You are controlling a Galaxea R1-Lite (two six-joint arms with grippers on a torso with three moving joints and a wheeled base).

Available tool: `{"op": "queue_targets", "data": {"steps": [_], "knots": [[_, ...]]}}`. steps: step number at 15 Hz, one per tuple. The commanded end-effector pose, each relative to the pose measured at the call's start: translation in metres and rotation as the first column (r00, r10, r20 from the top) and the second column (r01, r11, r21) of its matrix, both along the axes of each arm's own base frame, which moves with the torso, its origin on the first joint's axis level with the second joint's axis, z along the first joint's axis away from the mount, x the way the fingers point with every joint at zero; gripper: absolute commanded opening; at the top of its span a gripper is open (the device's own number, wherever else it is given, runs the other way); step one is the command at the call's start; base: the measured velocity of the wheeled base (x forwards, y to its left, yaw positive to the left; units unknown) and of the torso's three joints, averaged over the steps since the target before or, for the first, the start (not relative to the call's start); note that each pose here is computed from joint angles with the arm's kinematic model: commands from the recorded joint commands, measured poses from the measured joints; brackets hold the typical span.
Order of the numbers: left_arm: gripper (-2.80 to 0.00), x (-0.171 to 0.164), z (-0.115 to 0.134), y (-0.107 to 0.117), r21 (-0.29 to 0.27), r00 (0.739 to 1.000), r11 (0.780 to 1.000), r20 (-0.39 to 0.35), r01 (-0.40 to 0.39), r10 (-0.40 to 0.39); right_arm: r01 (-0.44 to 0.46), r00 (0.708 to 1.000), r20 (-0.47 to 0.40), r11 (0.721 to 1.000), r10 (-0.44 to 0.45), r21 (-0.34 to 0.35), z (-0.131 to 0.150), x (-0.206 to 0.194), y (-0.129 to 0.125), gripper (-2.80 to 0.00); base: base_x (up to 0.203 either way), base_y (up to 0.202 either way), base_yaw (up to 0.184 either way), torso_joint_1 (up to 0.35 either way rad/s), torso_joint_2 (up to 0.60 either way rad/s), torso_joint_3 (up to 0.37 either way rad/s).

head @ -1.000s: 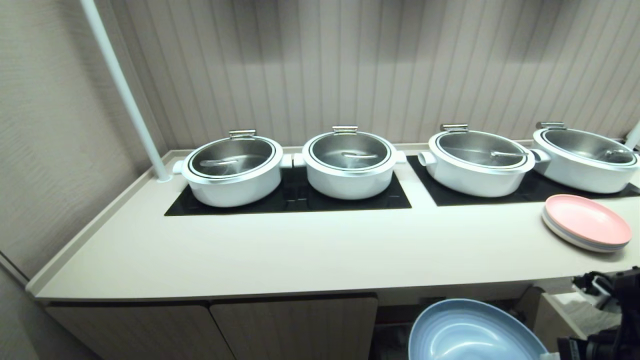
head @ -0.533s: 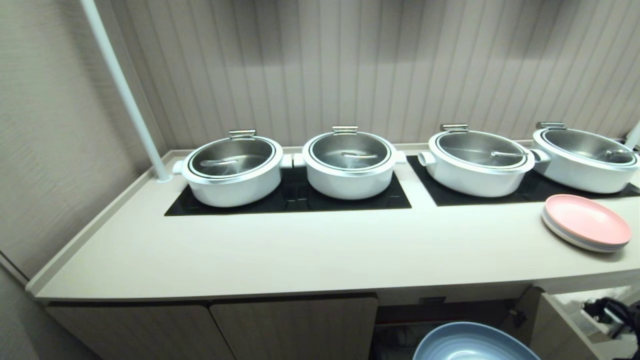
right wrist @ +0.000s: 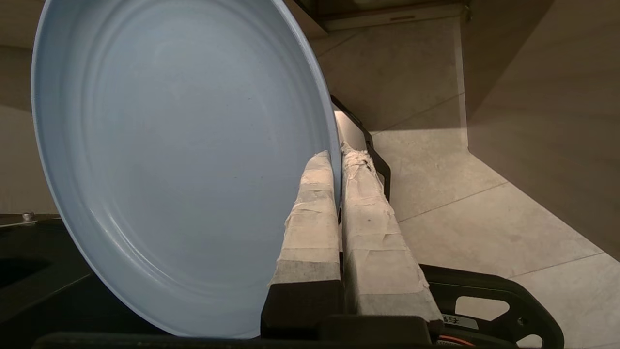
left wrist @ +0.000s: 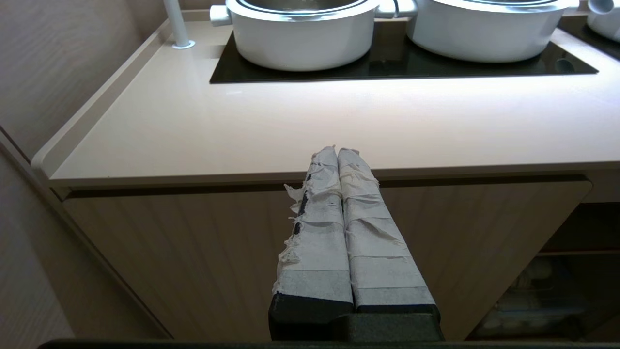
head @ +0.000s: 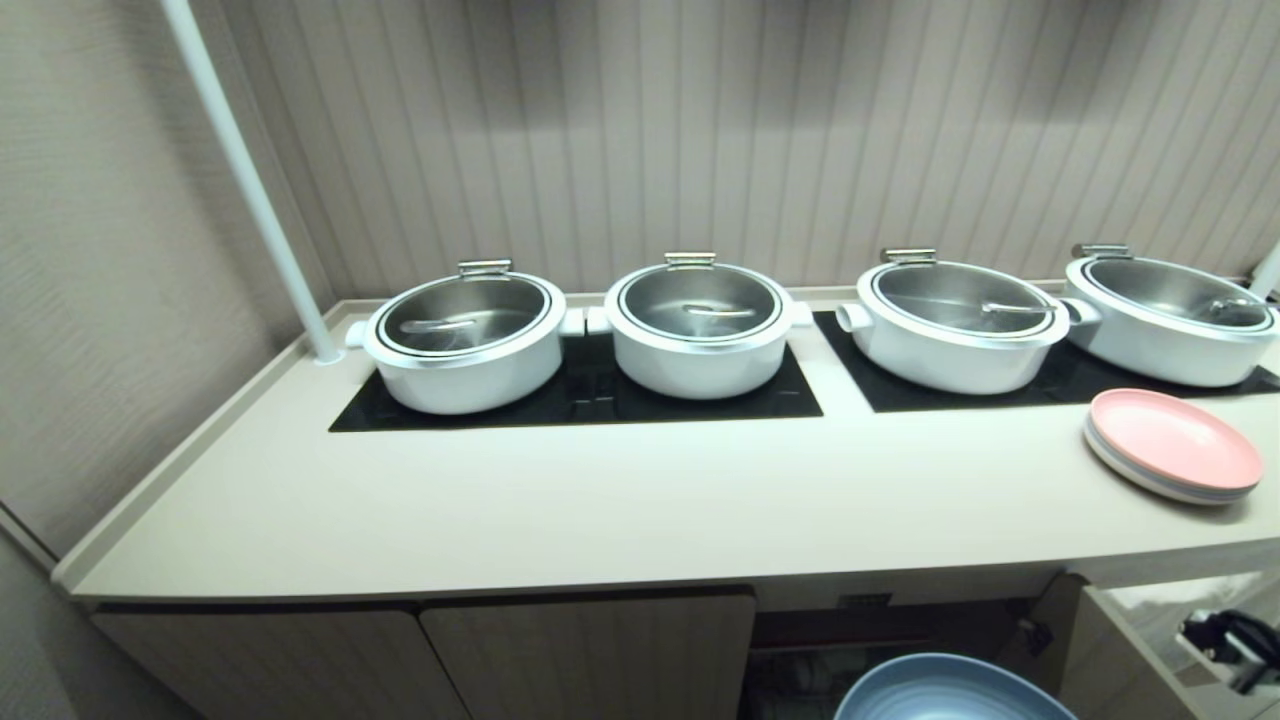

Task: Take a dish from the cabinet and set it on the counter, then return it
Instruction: Put it back into the cabinet

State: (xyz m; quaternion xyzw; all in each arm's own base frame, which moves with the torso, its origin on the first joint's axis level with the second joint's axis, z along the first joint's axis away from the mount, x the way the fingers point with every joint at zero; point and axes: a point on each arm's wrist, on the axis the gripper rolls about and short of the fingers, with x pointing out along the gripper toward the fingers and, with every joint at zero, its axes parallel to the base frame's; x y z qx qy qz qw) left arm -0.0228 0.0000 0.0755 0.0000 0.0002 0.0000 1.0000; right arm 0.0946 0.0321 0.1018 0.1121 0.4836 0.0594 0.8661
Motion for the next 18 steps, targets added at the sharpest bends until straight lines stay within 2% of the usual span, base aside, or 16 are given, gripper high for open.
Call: {"op": "queue_targets", "data": {"steps": [1, 5, 8, 18], "knots": [[-2.8, 0.0, 0.0, 0.0, 0.0, 1.0, 1.0, 0.0, 0.0, 0.0, 0.003, 1.0, -0.009, 1.0, -0.003, 0.0, -0.001, -0.0005, -0.0001, -2.8, 0.0, 0.0, 0.0, 0.0, 0.0, 0.0], [-2.8, 0.0, 0.0, 0.0, 0.0, 1.0, 1.0, 0.0, 0.0, 0.0, 0.005, 1.0, -0.007, 1.0, -0.005, 0.006, -0.0018, -0.0011, -0.0002, -2.8, 0.0, 0.0, 0.0, 0.0, 0.0, 0.0], [-2.8, 0.0, 0.0, 0.0, 0.0, 1.0, 1.0, 0.0, 0.0, 0.0, -0.018, 1.0, -0.015, 0.999, 0.018, 0.036, -0.0023, -0.0021, 0.0004, -2.8, 0.0, 0.0, 0.0, 0.0, 0.0, 0.0], [-2.8, 0.0, 0.0, 0.0, 0.0, 1.0, 1.0, 0.0, 0.0, 0.0, -0.022, 0.999, -0.026, 0.999, 0.023, 0.045, -0.0037, -0.0035, 0.0021, -2.8, 0.0, 0.0, 0.0, 0.0, 0.0, 0.0]]}}
